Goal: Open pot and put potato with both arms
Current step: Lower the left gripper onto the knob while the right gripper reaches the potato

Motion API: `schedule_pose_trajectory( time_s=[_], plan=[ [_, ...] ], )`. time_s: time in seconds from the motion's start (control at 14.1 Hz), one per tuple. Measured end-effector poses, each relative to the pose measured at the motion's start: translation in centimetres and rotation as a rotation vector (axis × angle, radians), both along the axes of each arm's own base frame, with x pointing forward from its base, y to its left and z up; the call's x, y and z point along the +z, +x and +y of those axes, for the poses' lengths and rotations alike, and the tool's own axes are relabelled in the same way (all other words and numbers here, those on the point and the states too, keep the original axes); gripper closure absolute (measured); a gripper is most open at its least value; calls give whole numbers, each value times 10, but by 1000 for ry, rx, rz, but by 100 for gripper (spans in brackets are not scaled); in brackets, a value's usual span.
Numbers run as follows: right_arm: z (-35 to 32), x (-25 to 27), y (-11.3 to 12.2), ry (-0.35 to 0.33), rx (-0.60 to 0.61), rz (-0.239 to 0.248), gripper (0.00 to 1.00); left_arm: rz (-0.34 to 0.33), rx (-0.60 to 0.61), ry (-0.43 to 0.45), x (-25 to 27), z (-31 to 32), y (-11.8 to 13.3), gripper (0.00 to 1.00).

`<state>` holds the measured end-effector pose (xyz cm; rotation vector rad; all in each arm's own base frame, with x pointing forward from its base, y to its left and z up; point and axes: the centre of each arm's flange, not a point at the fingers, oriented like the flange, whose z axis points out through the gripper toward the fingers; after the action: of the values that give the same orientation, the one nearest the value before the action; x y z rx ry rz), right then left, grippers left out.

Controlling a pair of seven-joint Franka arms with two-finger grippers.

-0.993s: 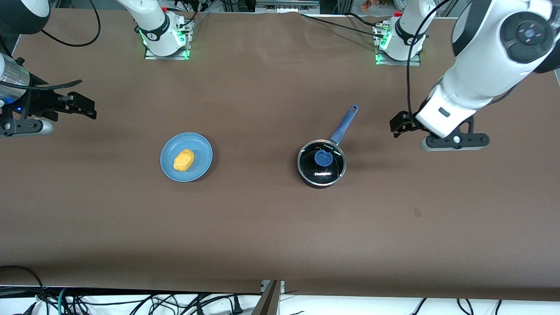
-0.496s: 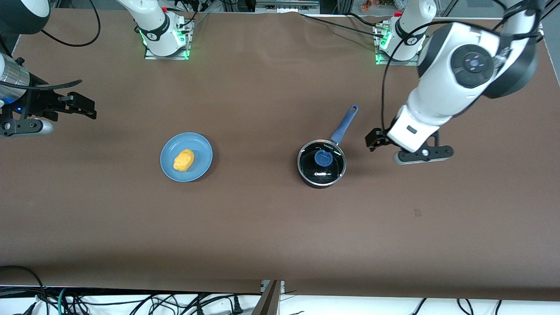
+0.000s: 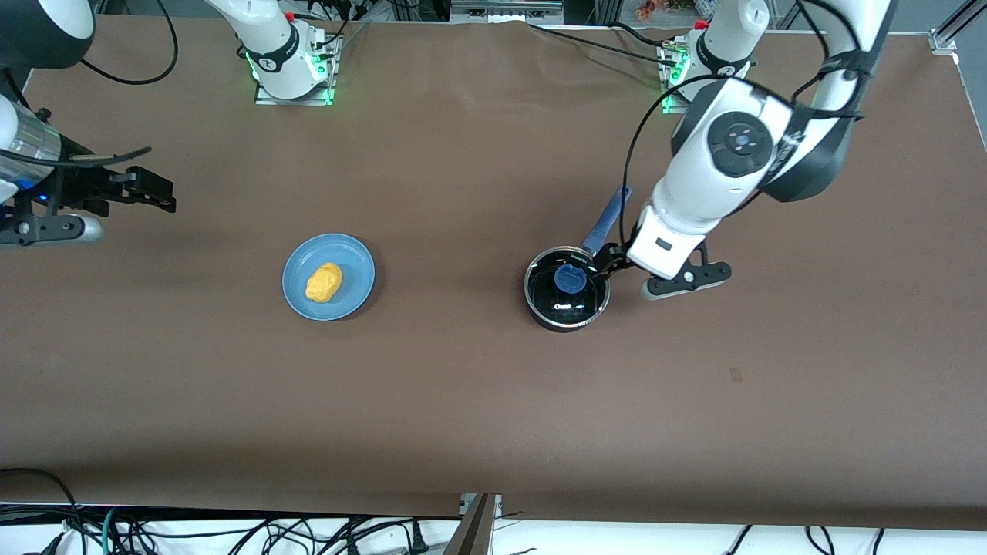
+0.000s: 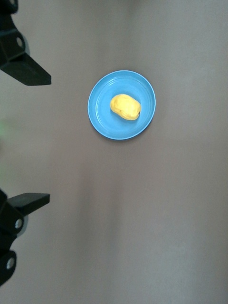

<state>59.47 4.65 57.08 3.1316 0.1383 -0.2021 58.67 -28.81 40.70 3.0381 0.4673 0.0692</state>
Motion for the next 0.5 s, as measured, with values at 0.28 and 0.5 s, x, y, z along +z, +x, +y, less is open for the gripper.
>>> schedule_pose_trajectory(
  time_s=[0.28, 0.5],
  plan=[
    [10, -45, 18, 47, 1, 64, 0, -6, 107, 4, -48, -36, -11, 0],
    [16, -71, 27, 45, 12, 86, 0, -8, 155, 27, -72, -40, -10, 0]
  ],
)
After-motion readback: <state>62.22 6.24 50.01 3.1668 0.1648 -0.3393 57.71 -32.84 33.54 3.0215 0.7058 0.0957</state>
